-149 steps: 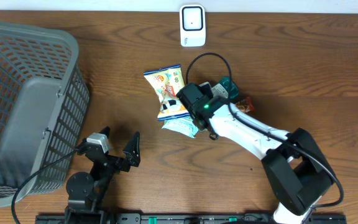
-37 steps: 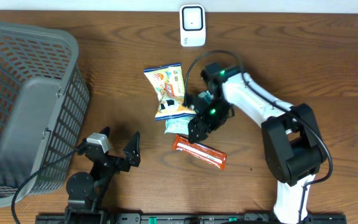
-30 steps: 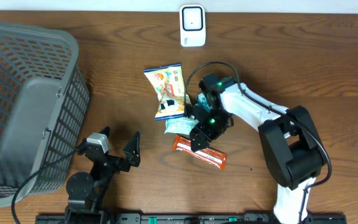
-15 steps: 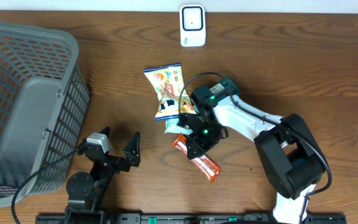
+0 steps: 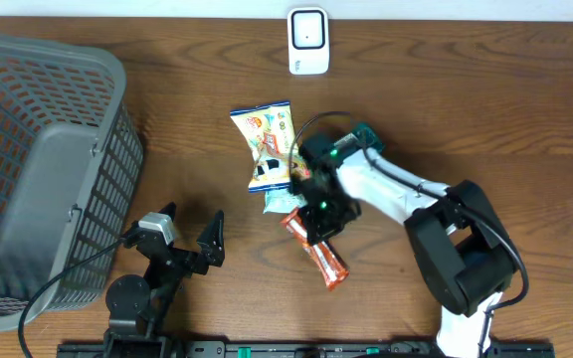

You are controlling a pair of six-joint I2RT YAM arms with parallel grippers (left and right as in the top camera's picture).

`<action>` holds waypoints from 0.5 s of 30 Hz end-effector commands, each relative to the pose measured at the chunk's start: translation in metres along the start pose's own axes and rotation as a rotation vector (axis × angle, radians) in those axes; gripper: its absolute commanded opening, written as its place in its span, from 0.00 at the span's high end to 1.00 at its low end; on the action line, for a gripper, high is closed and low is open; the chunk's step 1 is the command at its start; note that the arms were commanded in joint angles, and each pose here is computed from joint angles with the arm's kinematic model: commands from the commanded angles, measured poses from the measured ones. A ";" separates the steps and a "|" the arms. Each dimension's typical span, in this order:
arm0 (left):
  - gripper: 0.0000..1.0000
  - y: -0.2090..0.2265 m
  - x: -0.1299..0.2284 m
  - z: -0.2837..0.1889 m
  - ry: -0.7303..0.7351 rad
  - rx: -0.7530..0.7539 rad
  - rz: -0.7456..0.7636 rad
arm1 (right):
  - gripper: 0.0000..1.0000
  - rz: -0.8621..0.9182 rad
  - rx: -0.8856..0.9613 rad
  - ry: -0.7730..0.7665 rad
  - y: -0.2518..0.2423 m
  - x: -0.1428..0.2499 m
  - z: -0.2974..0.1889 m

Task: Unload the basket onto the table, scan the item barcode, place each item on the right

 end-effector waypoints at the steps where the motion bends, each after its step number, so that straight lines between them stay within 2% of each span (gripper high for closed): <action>1: 0.01 0.003 0.012 0.002 0.036 -0.002 -0.010 | 0.99 0.100 -0.032 -0.187 0.010 -0.008 -0.058; 8: 0.01 0.003 0.012 0.002 0.036 -0.002 -0.010 | 0.99 0.323 -0.132 -0.462 0.035 0.029 -0.146; 15: 0.01 0.003 0.012 0.002 0.036 -0.002 -0.010 | 0.98 0.303 -0.225 -0.478 0.053 0.059 -0.169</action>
Point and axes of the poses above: each gripper's point midway between its finger pads, its own z axis out along the fingers, its own y axis along the line the jaws close on, x = y × z, the point moved 9 cm from there along -z, back along the fingers, and after that the axes turned 1 degree about z, right-handed, at the moved point
